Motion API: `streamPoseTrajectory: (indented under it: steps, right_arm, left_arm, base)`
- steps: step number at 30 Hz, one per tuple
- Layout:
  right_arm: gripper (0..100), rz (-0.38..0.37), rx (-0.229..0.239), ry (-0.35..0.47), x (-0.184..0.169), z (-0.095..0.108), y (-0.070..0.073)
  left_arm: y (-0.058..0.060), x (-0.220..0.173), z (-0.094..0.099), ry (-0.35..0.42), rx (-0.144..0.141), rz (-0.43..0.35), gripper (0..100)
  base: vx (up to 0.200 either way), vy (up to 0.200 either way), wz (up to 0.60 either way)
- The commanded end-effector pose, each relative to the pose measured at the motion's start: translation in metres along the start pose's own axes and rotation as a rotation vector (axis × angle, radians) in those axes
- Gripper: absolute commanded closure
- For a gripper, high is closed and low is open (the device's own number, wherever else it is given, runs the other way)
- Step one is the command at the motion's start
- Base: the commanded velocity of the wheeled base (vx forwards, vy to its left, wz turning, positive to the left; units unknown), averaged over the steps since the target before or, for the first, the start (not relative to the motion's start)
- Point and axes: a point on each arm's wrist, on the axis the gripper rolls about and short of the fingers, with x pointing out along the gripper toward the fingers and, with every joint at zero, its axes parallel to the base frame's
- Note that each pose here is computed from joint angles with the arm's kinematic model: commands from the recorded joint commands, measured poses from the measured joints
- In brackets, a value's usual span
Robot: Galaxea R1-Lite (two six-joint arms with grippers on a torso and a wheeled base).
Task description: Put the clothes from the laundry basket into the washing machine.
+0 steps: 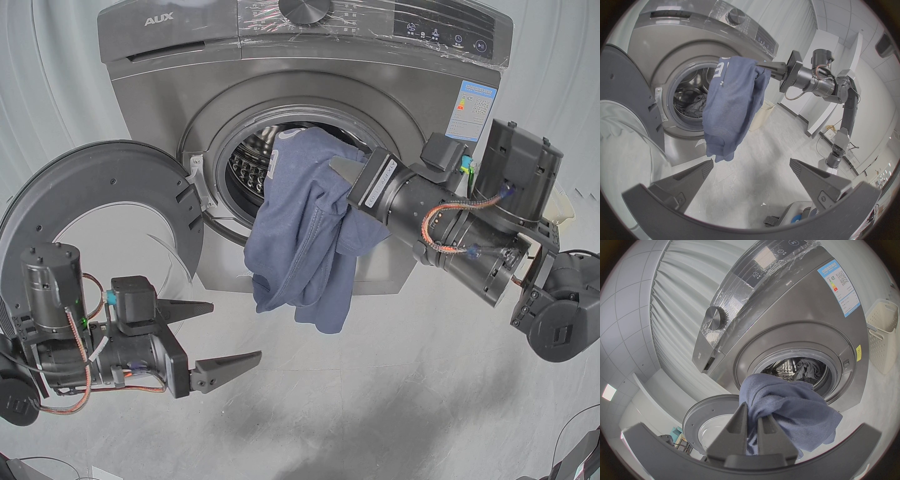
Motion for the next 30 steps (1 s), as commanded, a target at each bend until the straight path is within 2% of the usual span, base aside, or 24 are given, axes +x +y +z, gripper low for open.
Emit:
streamPoseTrajectory:
  steps: [1, 9, 12, 17, 26, 30]
  right_arm:
    - [100, 0.005, 0.003, 0.002, -0.001, -0.001, 0.002]
    - [100, 0.021, 0.006, 0.002, -0.003, -0.002, 0.007]
    - [100, 0.021, 0.007, 0.002, -0.004, -0.001, 0.007]
    - [100, 0.035, 0.010, 0.013, -0.009, -0.003, 0.011]
    - [100, 0.042, 0.014, 0.005, -0.010, -0.001, 0.013]
    - [100, 0.042, 0.014, 0.007, -0.011, -0.001, 0.013]
  left_arm:
    - [0.006, 0.025, -0.005, 0.059, -0.019, -0.014, 0]
    - [0.014, 0.052, -0.009, 0.078, -0.028, -0.024, 0]
    - [0.013, 0.067, -0.011, 0.080, -0.029, -0.040, 0]
    - [0.019, 0.084, -0.010, 0.059, -0.030, 0.002, 0]
    - [0.026, 0.105, -0.010, 0.045, -0.028, 0.013, 0]
    - [0.031, 0.114, -0.009, -0.014, -0.017, 0.066, 0]
  base:
    - [0.000, 0.000, 0.00]
    - [0.000, 0.000, 0.00]
    - [0.000, 0.000, 0.00]
    - [0.000, 0.000, 0.00]
    - [0.000, 0.000, 0.00]
    - [0.000, 0.000, 0.00]
